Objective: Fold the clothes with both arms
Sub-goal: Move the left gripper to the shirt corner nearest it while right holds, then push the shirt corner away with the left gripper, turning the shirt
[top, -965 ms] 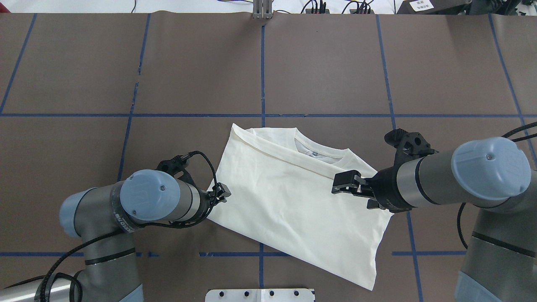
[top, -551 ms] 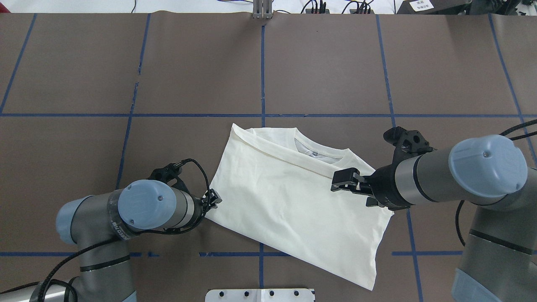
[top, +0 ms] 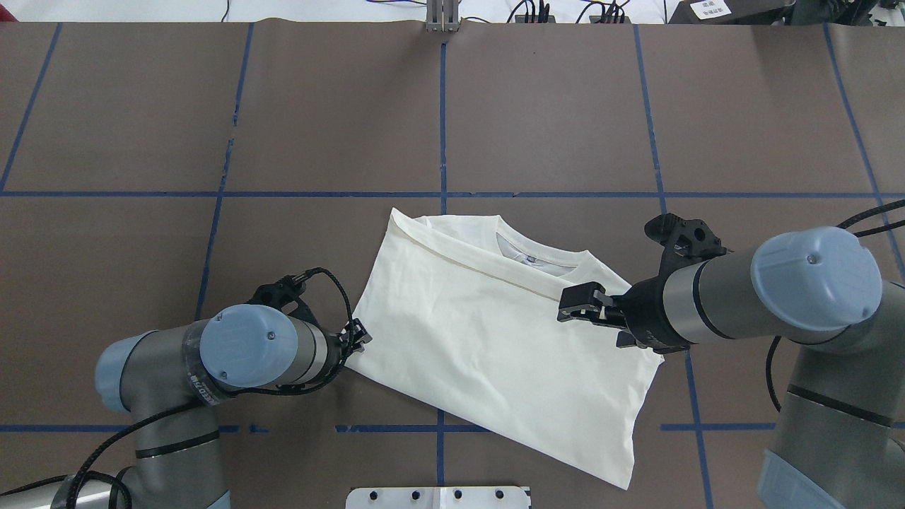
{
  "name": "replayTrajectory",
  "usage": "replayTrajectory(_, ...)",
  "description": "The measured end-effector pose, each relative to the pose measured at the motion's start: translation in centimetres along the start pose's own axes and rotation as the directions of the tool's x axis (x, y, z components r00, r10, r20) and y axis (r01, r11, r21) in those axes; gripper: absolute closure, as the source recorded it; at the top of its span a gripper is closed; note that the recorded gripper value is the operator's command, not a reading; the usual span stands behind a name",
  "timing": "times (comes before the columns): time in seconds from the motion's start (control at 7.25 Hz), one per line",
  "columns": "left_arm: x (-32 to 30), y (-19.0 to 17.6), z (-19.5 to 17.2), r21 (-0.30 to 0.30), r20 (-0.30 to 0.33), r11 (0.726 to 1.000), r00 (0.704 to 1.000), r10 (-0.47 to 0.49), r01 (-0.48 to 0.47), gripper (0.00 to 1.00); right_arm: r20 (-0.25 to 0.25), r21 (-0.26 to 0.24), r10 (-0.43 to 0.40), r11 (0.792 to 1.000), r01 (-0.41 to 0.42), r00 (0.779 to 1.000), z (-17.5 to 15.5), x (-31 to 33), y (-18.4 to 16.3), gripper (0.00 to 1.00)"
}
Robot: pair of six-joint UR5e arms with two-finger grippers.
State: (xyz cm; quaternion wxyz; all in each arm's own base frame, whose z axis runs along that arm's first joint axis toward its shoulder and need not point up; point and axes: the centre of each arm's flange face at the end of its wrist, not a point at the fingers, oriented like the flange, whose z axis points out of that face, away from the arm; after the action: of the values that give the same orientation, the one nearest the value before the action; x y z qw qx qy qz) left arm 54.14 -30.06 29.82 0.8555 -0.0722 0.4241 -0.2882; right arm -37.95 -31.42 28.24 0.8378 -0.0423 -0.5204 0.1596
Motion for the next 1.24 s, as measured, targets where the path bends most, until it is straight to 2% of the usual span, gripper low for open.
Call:
replayTrajectory(0.28, 0.0, 0.1, 0.1, 0.002, 0.001, 1.000, 1.000, 0.001, -0.001, 0.51, 0.000, 0.000, 0.000, 1.000, 0.000, 1.000, 0.0, 0.0, 0.0, 0.00)
replayTrajectory(0.55, -0.1, 0.4, 0.3, 0.001, 0.005, 1.000, 1.000, 0.004, -0.004, 1.00, -0.001, 0.000, 0.000, 1.000, 0.000, 1.000, 0.0, 0.0, -0.1, 0.00)
replayTrajectory(1.24, 0.6, -0.5, -0.5, 0.012, 0.000, 1.000, 1.000, 0.009, -0.009, 1.00, 0.000, 0.004, 0.002, 1.000, -0.002, 1.000, -0.1, 0.1, -0.3, 0.00)
